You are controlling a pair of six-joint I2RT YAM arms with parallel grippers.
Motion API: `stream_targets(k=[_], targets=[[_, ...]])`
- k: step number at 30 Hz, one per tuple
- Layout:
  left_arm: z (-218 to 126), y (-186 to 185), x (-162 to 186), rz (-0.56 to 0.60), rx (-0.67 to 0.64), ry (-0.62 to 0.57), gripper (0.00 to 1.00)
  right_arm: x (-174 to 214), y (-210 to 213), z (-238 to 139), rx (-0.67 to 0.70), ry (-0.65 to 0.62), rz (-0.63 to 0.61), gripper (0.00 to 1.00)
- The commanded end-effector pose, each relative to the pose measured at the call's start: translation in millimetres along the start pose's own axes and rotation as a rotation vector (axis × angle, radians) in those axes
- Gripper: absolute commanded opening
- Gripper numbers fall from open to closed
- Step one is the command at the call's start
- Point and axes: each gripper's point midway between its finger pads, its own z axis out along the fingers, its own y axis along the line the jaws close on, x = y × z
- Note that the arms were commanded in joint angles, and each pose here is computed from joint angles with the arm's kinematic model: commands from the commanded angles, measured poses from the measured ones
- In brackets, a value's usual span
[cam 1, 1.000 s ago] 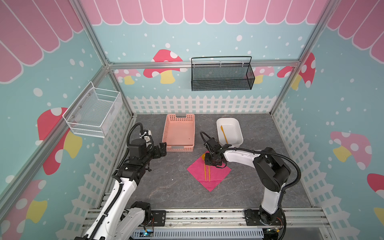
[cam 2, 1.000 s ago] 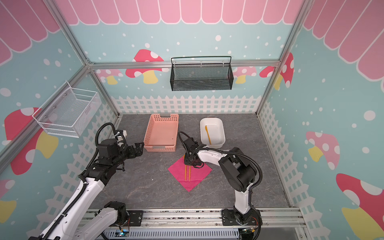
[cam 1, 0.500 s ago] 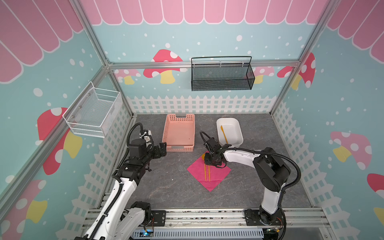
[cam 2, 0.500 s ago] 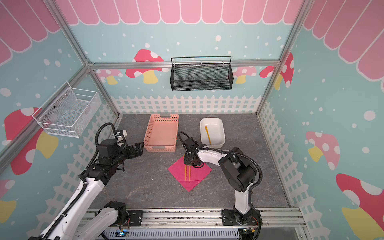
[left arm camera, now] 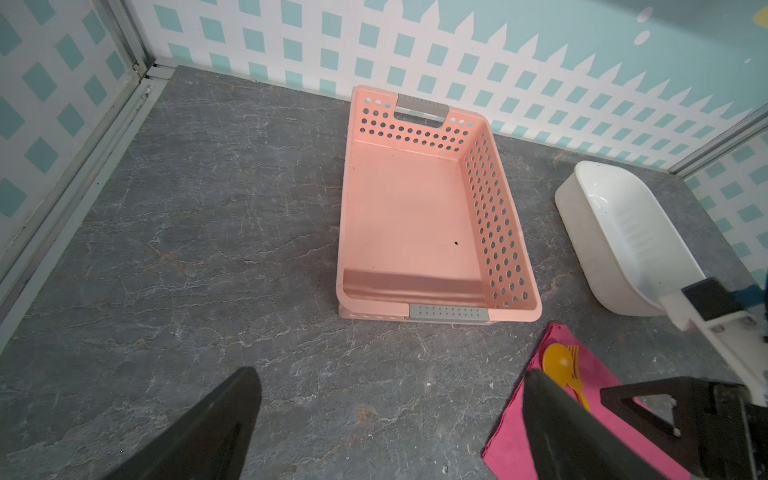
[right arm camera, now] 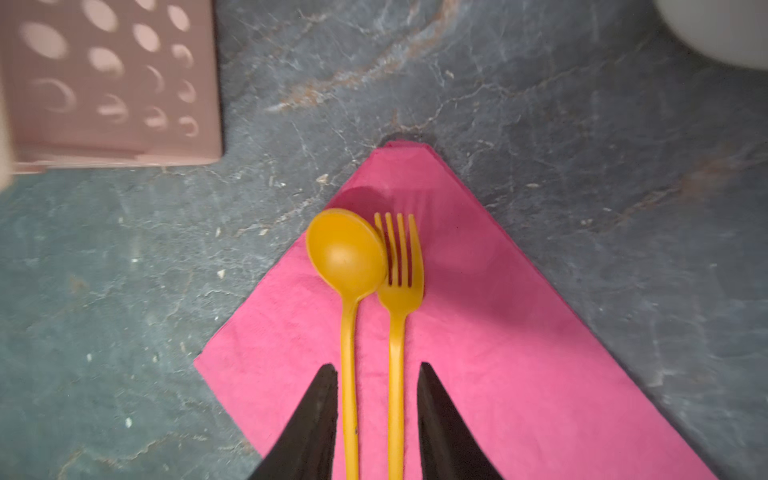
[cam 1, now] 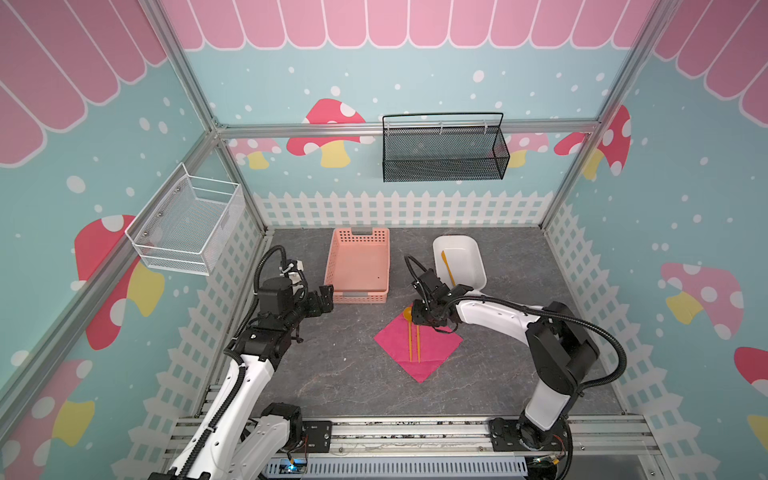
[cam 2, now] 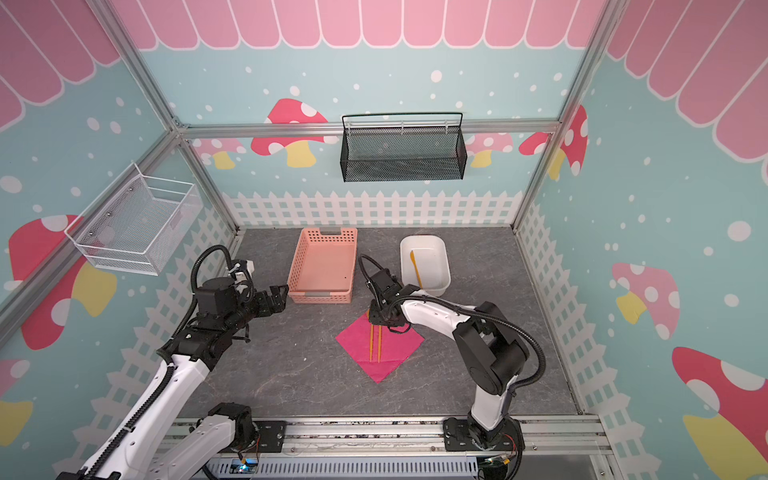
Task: Place the utensils on the paper napkin and roll it up
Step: 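Open the right gripper and move it back over the white tub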
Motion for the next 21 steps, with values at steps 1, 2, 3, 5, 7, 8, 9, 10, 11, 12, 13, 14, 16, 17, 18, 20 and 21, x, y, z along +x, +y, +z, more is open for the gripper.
stream_targets(k=[1,2,3,5,7,8,9,10,11,12,13,14,16,17,18,20,21], targets=[[0,-13,-7,0.001,0.065,0.001,0.99,-12,-3,-24,-0.022,-0.038,-0.082,0.35],[1,-20,-8,0.005,0.098,0.001,0.99,-15,-3,-29,-0.033,-0.043,-0.109,0.35],[3,-27,-9,0.011,0.133,0.000,0.99,-18,-4,-35,-0.039,-0.052,-0.126,0.35],[5,-42,-9,0.033,0.191,0.008,0.99,-26,-9,-44,-0.042,-0.074,-0.147,0.35],[6,-57,-9,0.063,0.250,0.019,0.99,-34,-19,-52,-0.036,-0.096,-0.153,0.35],[6,-63,-11,0.070,0.273,0.019,0.99,-39,-23,-55,-0.033,-0.106,-0.154,0.34],[6,-68,-13,0.075,0.297,0.017,0.99,-44,-28,-57,-0.030,-0.114,-0.151,0.34],[6,-71,-16,0.074,0.310,0.009,0.99,-49,-33,-61,-0.030,-0.125,-0.151,0.34],[6,-73,-20,0.072,0.311,0.001,0.99,-53,-38,-62,-0.028,-0.129,-0.150,0.33],[6,-77,-26,0.072,0.316,-0.008,0.99,-58,-43,-65,-0.027,-0.138,-0.150,0.33],[6,-81,-32,0.075,0.330,-0.018,0.99,-62,-49,-68,-0.020,-0.144,-0.153,0.33],[5,-86,-38,0.079,0.350,-0.029,0.99,-66,-54,-70,-0.013,-0.153,-0.154,0.33],[3,-99,-52,0.094,0.412,-0.059,0.99,-74,-65,-76,0.007,-0.177,-0.160,0.32],[0,-106,-59,0.105,0.448,-0.077,0.99,-78,-70,-79,0.019,-0.190,-0.164,0.33],[-2,-113,-65,0.119,0.487,-0.099,0.99,-82,-73,-82,0.027,-0.203,-0.172,0.32],[-7,-126,-77,0.149,0.555,-0.148,0.99,-91,-78,-87,0.043,-0.225,-0.190,0.32],[-10,-132,-82,0.169,0.590,-0.171,0.99,-96,-80,-89,0.048,-0.234,-0.205,0.32]])
